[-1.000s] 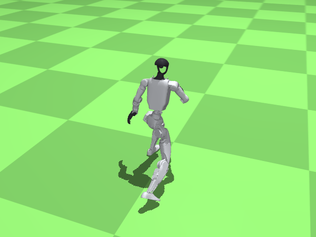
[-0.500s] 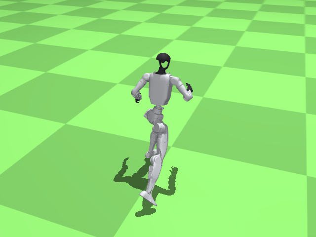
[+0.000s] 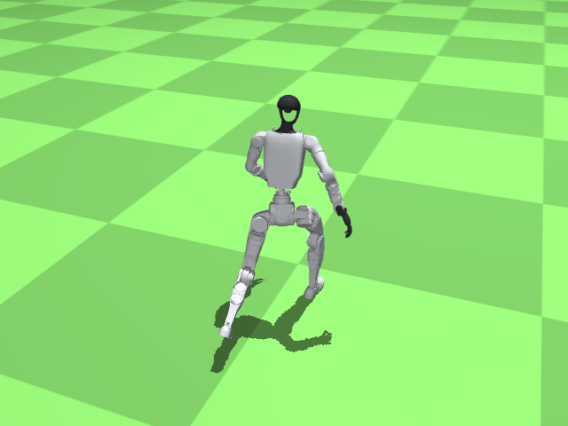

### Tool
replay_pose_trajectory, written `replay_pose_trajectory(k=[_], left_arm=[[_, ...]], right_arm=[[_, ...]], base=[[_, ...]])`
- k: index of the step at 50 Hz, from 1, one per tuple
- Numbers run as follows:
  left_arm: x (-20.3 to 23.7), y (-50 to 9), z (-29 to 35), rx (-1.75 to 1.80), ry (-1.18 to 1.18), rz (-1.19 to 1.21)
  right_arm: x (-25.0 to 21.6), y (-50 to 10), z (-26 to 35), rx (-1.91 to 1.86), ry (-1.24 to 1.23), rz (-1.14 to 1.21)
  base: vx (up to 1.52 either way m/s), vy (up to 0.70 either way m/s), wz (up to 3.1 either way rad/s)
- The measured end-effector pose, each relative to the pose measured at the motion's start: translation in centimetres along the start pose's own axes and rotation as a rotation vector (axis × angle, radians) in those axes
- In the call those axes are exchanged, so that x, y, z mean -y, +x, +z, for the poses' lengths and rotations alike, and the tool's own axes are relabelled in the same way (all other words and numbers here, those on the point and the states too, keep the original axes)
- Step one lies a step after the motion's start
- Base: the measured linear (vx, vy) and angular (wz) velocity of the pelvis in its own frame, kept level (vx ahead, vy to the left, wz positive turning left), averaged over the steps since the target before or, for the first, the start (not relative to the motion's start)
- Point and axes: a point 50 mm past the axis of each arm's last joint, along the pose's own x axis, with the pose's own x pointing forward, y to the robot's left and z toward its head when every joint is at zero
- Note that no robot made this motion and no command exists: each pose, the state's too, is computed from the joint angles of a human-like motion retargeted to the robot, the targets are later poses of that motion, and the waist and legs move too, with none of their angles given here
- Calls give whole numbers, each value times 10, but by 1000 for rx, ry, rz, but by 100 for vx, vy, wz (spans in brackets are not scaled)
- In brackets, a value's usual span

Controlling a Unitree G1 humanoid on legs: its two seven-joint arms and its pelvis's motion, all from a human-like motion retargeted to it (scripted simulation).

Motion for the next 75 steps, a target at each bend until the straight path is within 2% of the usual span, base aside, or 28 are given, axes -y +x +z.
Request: replay_pose_trajectory(k=[5,9,14,19,25,28,32,37,40,43,50,55,60,68,72,75], left_arm=[[-17,1,81,302,-299,230],[-13,-9,93,369,-376,221],[0,-29,52,271,-350,64],[-17,-51,10,175,-310,-51],[-44,-90,-33,69,-56,-164],[-68,-100,-55,8,52,-71],[-94,-116,-107,-190,115,170],[-79,-155,-179,-553,-136,357],[-64,-167,-200,-680,-356,403],[-55,-167,-207,-727,-475,420],[-57,-163,-199,-703,-450,397],[-95,-137,-168,-551,-393,451],[-119,-102,-128,-359,-462,572],[-128,-83,-93,-190,-607,645],[-144,-75,-81,-138,-576,650],[-160,-74,-75,-123,-482,658]], right_arm=[[-2,22,25,-29,-78,-55],[-3,28,71,115,-153,-34],[10,28,100,198,-186,-23],[43,30,137,262,-162,-128],[46,4,127,425,-46,-166],[35,-23,115,524,80,-132],[17,-39,104,559,153,-110],[-17,-19,77,394,56,-72],[-31,-2,68,277,13,-6],[-33,15,70,189,-68,54],[-28,33,95,96,-266,98],[-29,23,171,349,-104,46],[-31,-5,222,604,31,31],[-63,-11,214,584,-20,189],[-45,-11,223,623,-56,181],[-4,-21,247,721,-67,121]], base=[[-28,-2,55],[-14,-11,49],[11,-14,8],[31,-12,10],[46,-23,2],[38,-24,10],[21,-18,-74],[15,-12,-244],[17,-2,-332],[21,5,-295],[16,-2,-249],[-4,-5,-20],[-2,4,63],[10,6,65],[9,-4,-18],[13,-7,-29]])
